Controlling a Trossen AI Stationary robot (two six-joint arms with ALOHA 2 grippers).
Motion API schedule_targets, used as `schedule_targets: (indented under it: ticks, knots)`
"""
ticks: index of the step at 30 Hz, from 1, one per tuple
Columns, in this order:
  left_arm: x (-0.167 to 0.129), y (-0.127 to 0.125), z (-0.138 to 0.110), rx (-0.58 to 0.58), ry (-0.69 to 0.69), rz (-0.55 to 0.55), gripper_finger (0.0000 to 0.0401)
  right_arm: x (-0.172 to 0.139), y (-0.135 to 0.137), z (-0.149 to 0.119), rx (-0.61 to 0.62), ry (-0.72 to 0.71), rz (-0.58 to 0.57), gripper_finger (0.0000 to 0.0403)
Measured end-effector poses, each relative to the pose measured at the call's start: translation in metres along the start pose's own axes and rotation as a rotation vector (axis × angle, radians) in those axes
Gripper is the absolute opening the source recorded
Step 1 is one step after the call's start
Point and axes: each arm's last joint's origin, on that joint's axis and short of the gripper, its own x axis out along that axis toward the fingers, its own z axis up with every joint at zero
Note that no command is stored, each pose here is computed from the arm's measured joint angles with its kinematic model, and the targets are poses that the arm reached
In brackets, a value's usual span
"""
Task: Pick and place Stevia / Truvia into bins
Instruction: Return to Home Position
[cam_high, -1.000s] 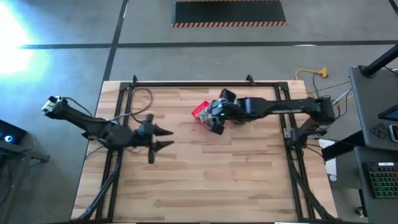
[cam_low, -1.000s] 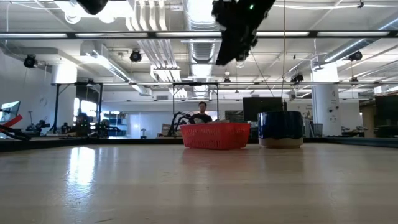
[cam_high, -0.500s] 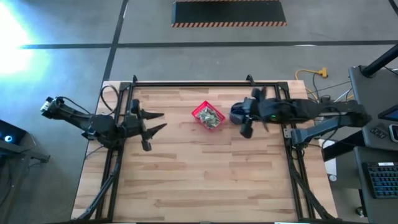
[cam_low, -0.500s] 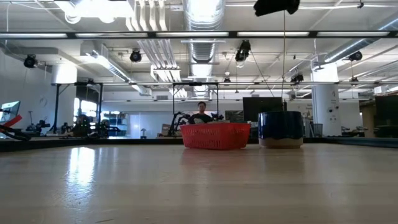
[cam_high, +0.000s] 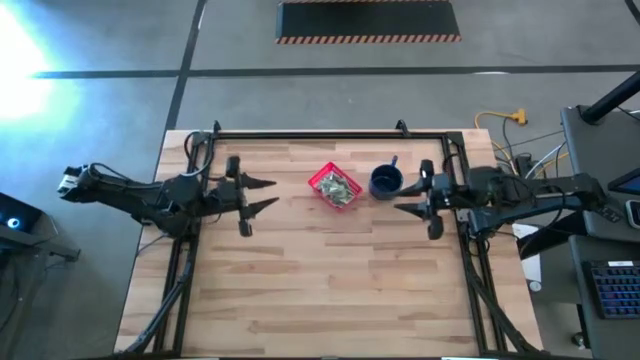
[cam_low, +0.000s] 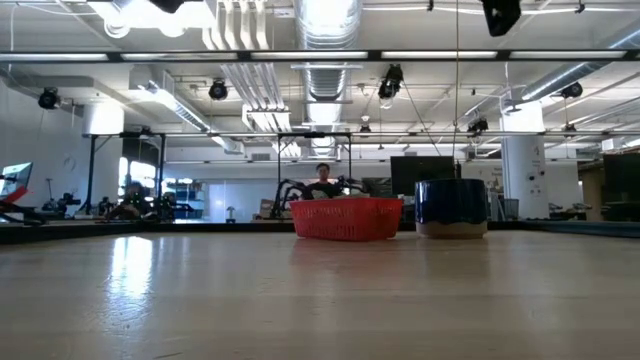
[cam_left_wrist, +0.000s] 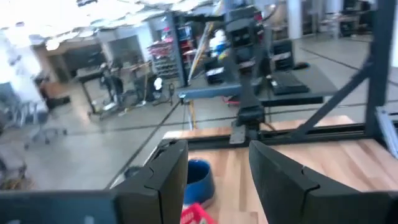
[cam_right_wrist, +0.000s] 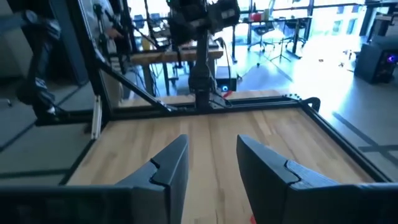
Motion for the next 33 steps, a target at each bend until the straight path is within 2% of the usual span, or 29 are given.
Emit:
schedule_targets:
  ticks: [5, 14, 18, 21, 27, 30, 33]
  knots:
    - [-0.011, 0.009, -0.022, -0.059, -0.021, 0.042, 0.0155, -0.021, -0.003, -0.008, 0.023, -0.06, 0.008, 0.0128]
    - [-0.043, 0.018, -0.063, -0.135, -0.15, 0.075, 0.0155, -0.051, -0.006, -0.018, 0.034, -0.167, 0.021, 0.0123]
    - [-0.053, 0.017, -0.082, -0.185, -0.152, 0.071, 0.0155, -0.057, -0.008, -0.029, 0.064, -0.185, 0.026, 0.0119]
    - [-0.058, 0.016, -0.098, -0.182, -0.148, 0.047, 0.0155, -0.061, -0.009, -0.036, 0.08, -0.201, 0.029, 0.0118]
    - [-0.073, 0.016, -0.122, -0.215, -0.248, 0.048, 0.0155, -0.065, -0.011, -0.049, 0.09, -0.257, 0.038, 0.0116]
    - [-0.08, 0.017, -0.131, -0.232, -0.32, 0.034, 0.0155, -0.066, -0.012, -0.056, 0.115, -0.284, 0.045, 0.0112]
    - [-0.083, 0.017, -0.132, -0.219, -0.313, 0.011, 0.0155, -0.066, -0.013, -0.065, 0.137, -0.314, 0.053, 0.0109]
